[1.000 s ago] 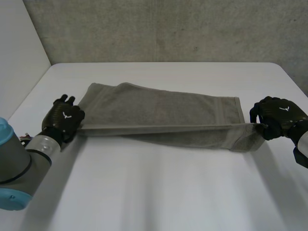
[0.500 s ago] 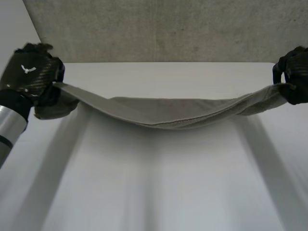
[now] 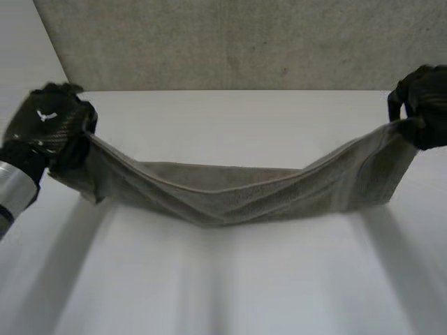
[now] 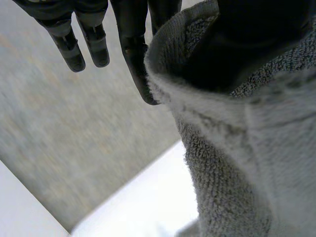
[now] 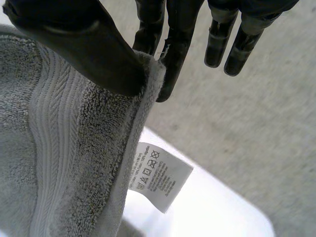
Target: Fold the towel.
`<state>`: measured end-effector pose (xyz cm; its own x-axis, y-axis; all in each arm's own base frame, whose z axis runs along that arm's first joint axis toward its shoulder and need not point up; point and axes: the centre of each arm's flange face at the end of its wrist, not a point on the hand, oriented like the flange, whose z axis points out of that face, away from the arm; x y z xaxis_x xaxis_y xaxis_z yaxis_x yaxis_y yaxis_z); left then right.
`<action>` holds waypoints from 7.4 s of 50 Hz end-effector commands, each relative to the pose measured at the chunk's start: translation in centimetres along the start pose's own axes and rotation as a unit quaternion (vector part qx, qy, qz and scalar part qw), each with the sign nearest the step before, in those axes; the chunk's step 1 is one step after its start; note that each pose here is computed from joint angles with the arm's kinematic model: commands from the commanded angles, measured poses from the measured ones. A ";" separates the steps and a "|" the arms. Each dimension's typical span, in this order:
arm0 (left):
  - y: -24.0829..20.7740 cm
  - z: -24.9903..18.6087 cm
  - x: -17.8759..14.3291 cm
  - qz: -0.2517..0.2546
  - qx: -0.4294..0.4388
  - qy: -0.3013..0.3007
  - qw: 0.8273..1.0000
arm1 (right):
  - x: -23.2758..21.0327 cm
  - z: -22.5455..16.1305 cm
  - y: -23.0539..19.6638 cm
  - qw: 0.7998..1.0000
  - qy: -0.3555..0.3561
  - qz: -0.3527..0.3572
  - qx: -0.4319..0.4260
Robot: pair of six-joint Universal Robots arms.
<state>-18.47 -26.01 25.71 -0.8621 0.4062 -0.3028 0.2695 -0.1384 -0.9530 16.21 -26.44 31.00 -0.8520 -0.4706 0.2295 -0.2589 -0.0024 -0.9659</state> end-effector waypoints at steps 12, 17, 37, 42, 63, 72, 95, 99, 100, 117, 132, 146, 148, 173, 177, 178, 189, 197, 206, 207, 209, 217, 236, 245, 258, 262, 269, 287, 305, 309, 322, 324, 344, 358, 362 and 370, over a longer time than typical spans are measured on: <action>9.0 6.9 -0.2 0.090 -0.111 0.048 0.989 | 1.3 6.6 7.5 0.994 -0.020 -0.002 -0.111; 9.7 8.6 -0.6 0.093 -0.105 0.046 0.989 | 0.2 8.1 8.4 0.993 -0.036 -0.005 -0.116; 14.0 14.4 -1.0 0.098 -0.096 0.051 0.989 | -1.1 13.7 11.4 0.994 -0.026 -0.026 -0.104; 14.6 15.1 -1.1 0.099 -0.094 0.050 0.989 | -0.9 14.4 11.9 0.994 -0.023 -0.026 -0.105; 15.1 16.5 -1.3 0.101 -0.088 0.047 0.990 | -1.4 16.5 13.0 0.994 -0.019 -0.035 -0.100; 15.5 16.3 -1.1 0.100 -0.095 0.048 0.989 | -1.5 17.1 14.0 0.994 -0.003 -0.042 -0.104; 13.2 16.3 -1.7 0.102 -0.082 0.025 0.991 | -1.2 16.5 12.7 0.993 0.027 -0.058 -0.098; 11.3 15.5 -1.7 0.079 -0.068 0.026 0.994 | -0.7 14.9 9.7 0.995 0.035 -0.057 -0.074; 10.5 15.2 -1.9 0.067 -0.063 0.024 0.995 | -0.7 14.9 9.7 0.995 0.035 -0.057 -0.074; 7.2 9.6 -0.4 -0.100 -0.075 0.054 0.991 | -4.6 6.5 10.9 0.990 -0.026 -0.050 -0.128; 11.1 9.9 -1.4 -0.142 -0.121 0.037 0.982 | -4.4 5.6 14.7 0.986 -0.035 -0.056 -0.151; 12.7 9.4 -2.2 -0.171 -0.140 0.020 0.975 | -3.9 6.2 15.8 0.989 -0.018 -0.070 -0.128; 13.0 8.7 -1.7 -0.176 -0.154 0.023 0.972 | -3.9 6.2 15.9 0.989 -0.019 -0.070 -0.129; 14.5 7.4 -0.9 -0.102 -0.186 -0.013 0.977 | -4.3 6.4 17.3 0.987 -0.029 -0.062 -0.148; 14.8 7.7 -0.9 -0.076 -0.183 -0.026 0.980 | -4.3 6.6 18.1 0.985 -0.031 -0.059 -0.161; 14.9 7.8 -0.8 -0.071 -0.179 -0.028 0.981 | -4.3 6.6 18.1 0.985 -0.031 -0.059 -0.161; 14.7 8.9 -1.7 -0.052 -0.149 -0.064 0.985 | -3.2 6.5 17.0 0.987 -0.016 -0.070 -0.146; 14.9 10.0 -3.1 -0.011 -0.143 -0.106 0.984 | -2.4 6.5 16.7 0.987 -0.004 -0.071 -0.143; 16.1 10.1 -4.0 0.025 -0.158 -0.117 0.980 | -2.2 6.5 16.9 0.987 -0.003 -0.070 -0.146; 16.1 10.0 -3.9 0.022 -0.160 -0.117 0.980 | -2.2 6.5 16.9 0.987 -0.003 -0.070 -0.147; 16.0 9.9 -3.9 0.020 -0.160 -0.116 0.980 | -2.2 6.5 16.8 0.987 -0.003 -0.070 -0.147; 15.6 10.0 -3.4 0.026 -0.153 -0.109 0.982 | -2.3 6.4 16.8 0.986 -0.007 -0.067 -0.153; 13.9 9.6 -4.3 0.007 -0.144 -0.120 0.982 | -2.4 6.2 16.8 0.984 -0.010 -0.082 -0.157; 10.5 7.5 -1.8 -0.086 -0.118 -0.063 0.987 | -2.2 5.8 16.5 0.984 -0.008 -0.078 -0.161; 9.4 6.6 -0.7 -0.108 -0.118 -0.014 0.987 | 0.0 5.0 16.3 0.985 -0.008 -0.054 -0.161; 9.4 6.4 -0.6 -0.108 -0.120 -0.013 0.987 | 1.5 4.6 15.9 0.986 0.009 -0.049 -0.159; 7.9 5.8 -0.9 -0.102 -0.101 -0.018 0.990 | 5.1 3.6 15.3 0.987 0.033 -0.036 -0.156; 6.9 4.9 -0.6 -0.100 -0.094 -0.018 0.990 | 13.4 3.6 10.2 0.979 0.102 -0.115 -0.135; 5.8 4.9 0.7 -0.094 -0.079 0.001 0.992 | -16.5 5.5 -1.0 0.961 -0.174 -0.209 0.042; 5.7 4.9 1.0 -0.093 -0.076 0.005 0.993 | -23.5 5.3 1.2 0.945 -0.236 -0.220 0.051; 4.4 5.0 2.8 -0.089 -0.056 0.031 0.994 | -28.3 5.6 4.8 0.940 -0.226 -0.253 0.041; 3.5 5.1 4.0 -0.094 -0.044 0.048 0.993 | -27.4 5.5 3.7 0.946 -0.210 -0.242 0.051; -0.7 2.3 14.7 -0.193 -0.016 0.203 0.960 | -13.6 1.3 8.0 0.984 -0.098 -0.118 -0.091; 5.2 3.3 18.7 -0.154 -0.085 0.217 0.960 | -12.1 1.1 12.2 0.987 -0.105 -0.066 -0.105; 6.0 4.5 17.5 -0.114 -0.086 0.164 0.976 | -12.1 0.9 12.6 0.986 -0.106 -0.064 -0.108; 7.1 6.7 13.7 -0.107 -0.083 0.077 0.988 | -12.8 0.5 14.0 0.982 -0.119 -0.064 -0.130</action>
<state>-33.20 -24.95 14.73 -0.7711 0.6341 -0.0574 0.1759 0.1255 -0.9764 23.67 -21.22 15.12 -0.6916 -0.6626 0.2875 -0.4789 0.1227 -0.8693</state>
